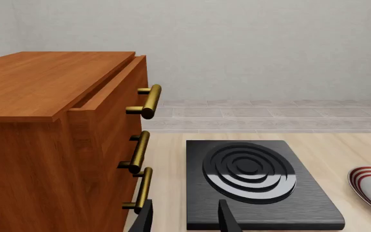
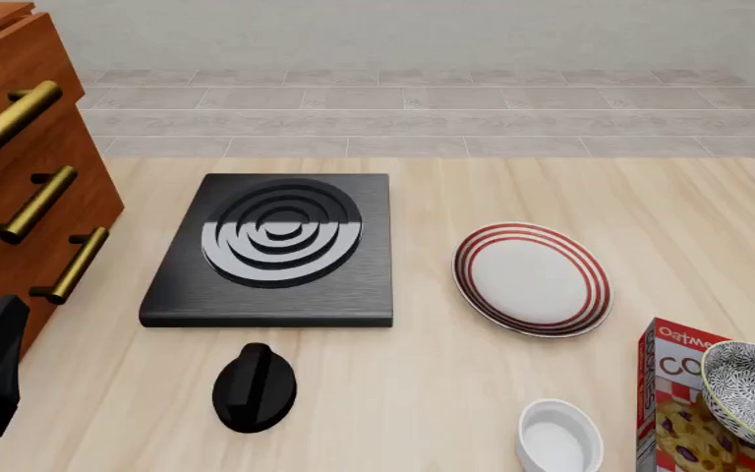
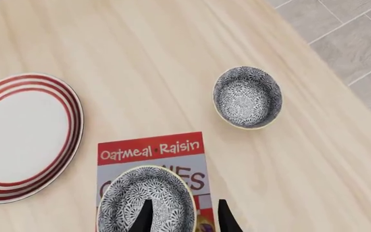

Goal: Pick the akita bowl on the cookies box and place it on the plate.

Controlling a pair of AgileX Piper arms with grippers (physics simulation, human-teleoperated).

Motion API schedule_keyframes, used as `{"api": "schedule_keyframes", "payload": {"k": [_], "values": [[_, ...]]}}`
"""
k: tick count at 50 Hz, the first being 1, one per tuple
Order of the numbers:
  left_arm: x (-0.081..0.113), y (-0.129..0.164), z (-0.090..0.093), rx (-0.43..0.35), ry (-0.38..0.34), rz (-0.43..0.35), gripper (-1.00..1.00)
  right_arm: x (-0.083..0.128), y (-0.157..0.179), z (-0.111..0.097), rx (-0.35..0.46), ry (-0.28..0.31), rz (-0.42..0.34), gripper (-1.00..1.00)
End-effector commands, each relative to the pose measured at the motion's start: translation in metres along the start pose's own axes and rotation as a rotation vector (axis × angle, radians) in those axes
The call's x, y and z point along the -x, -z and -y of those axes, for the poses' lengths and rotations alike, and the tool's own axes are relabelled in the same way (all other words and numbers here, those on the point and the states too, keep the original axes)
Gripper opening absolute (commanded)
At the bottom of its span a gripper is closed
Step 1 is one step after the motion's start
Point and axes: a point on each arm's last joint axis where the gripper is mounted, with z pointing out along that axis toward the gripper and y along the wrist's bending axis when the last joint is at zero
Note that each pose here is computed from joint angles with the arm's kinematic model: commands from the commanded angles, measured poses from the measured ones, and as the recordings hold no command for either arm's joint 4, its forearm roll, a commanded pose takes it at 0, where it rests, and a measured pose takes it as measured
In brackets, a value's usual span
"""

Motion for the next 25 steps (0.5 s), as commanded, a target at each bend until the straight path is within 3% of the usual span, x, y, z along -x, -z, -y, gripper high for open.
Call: {"api": "schedule_keyframes", "payload": {"k": [1, 25], "values": [[0.0, 0.0, 0.0, 0.0, 0.0, 0.0, 1.0, -0.006, -0.008, 0.0, 0.004, -0.003, -0.013, 1.0], [0.0, 0.0, 0.0, 0.0, 0.0, 0.0, 1.0, -0.014, -0.021, 0.0, 0.004, -0.01, -0.031, 1.0]]}}
